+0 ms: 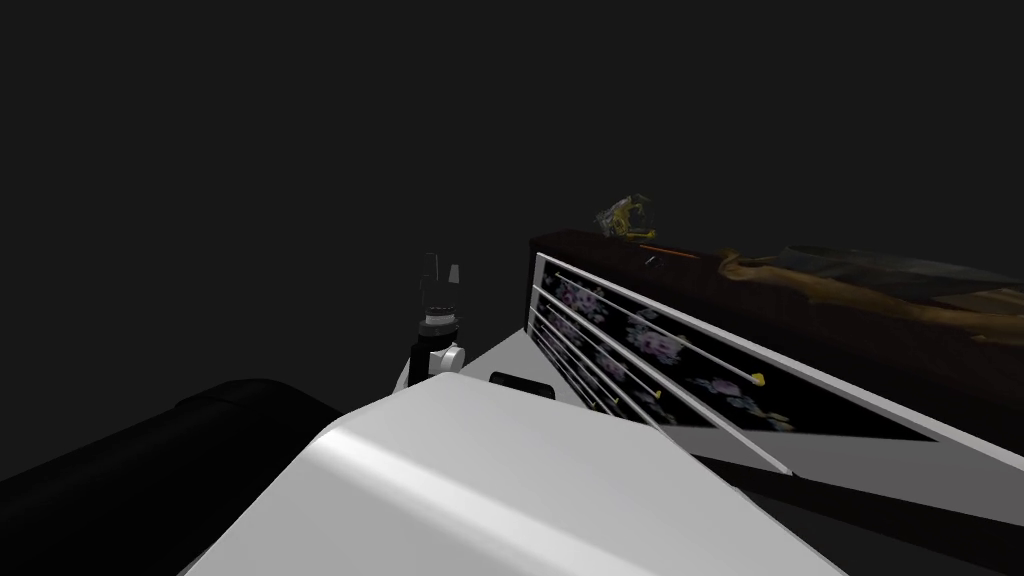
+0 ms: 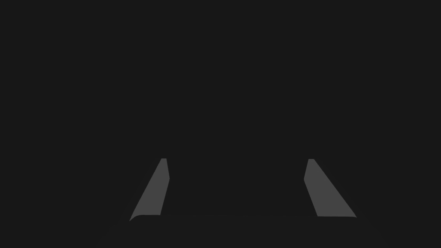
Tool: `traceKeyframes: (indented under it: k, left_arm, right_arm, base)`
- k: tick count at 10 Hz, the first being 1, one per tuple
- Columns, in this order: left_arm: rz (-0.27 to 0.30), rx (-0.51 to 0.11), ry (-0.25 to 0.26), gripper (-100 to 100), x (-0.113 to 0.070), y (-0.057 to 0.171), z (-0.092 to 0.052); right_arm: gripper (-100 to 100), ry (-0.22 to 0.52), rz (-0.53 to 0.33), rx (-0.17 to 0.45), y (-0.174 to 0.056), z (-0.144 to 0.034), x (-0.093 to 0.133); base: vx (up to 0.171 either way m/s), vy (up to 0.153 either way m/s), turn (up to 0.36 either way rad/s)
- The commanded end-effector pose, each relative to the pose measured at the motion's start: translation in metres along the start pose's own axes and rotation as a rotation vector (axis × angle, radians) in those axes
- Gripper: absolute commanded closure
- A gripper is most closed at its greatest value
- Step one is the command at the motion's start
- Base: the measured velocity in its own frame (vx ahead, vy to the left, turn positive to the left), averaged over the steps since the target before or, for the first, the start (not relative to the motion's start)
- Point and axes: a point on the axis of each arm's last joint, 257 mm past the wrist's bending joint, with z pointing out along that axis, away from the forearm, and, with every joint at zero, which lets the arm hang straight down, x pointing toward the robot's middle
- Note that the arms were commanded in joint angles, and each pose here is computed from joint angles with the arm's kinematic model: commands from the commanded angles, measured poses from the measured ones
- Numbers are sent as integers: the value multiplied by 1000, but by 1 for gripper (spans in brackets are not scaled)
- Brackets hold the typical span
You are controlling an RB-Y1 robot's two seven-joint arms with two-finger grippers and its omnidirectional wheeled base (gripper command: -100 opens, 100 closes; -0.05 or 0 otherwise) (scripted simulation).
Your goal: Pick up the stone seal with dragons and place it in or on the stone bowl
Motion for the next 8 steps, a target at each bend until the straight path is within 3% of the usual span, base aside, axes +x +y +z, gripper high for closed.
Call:
traceKeyframes:
  k: [1,5,8]
  left_arm:
    - [0,0,0,0,0,0,0]
    - [0,0,0,0,0,0,0]
    - [0,0,0,0,0,0,0]
  right_arm:
    - [100,8,4,6,0,0,-3]
    - [100,12,7,45,-8,3,-21]
    - [100,-10,7,92,-17,10,-44]
  base:
    - [-4,16,46]
    - [36,7,80]
    - [129,-43,127]
